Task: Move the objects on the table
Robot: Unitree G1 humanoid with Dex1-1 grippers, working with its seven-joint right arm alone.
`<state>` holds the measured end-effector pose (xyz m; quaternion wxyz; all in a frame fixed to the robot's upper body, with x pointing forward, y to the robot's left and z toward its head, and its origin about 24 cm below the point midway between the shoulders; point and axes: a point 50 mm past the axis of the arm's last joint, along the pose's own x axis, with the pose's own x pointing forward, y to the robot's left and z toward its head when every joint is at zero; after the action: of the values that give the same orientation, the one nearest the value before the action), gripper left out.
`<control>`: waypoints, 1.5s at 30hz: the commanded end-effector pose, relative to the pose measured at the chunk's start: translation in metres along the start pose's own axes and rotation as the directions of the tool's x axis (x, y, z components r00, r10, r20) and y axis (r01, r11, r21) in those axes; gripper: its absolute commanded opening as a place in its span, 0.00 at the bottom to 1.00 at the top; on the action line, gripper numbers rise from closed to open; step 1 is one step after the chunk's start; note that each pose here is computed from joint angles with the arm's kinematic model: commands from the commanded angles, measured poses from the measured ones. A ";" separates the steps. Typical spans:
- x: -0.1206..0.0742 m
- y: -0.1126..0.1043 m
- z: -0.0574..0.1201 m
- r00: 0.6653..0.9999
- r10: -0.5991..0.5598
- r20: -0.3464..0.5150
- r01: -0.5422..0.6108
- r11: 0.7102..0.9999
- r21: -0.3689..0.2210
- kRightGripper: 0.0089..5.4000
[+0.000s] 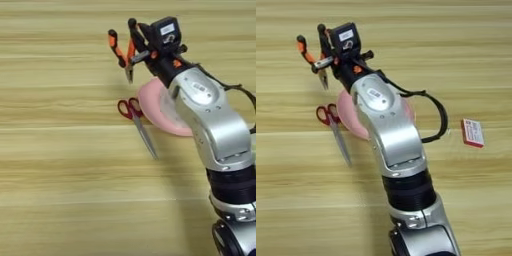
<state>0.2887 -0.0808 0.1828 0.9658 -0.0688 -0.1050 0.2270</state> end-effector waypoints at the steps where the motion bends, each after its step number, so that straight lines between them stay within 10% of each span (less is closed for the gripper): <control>1: 0.008 0.014 0.022 0.988 0.059 0.139 -0.057 0.998 -0.024 0.13; 28: 0.014 0.039 -0.048 0.992 0.122 0.024 -0.124 0.990 0.065 0.13; 45: -0.038 0.040 -0.070 0.987 0.127 -0.100 -0.118 0.989 0.092 0.00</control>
<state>0.2585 -0.0667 0.0802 0.9569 -0.0427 0.0048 0.2871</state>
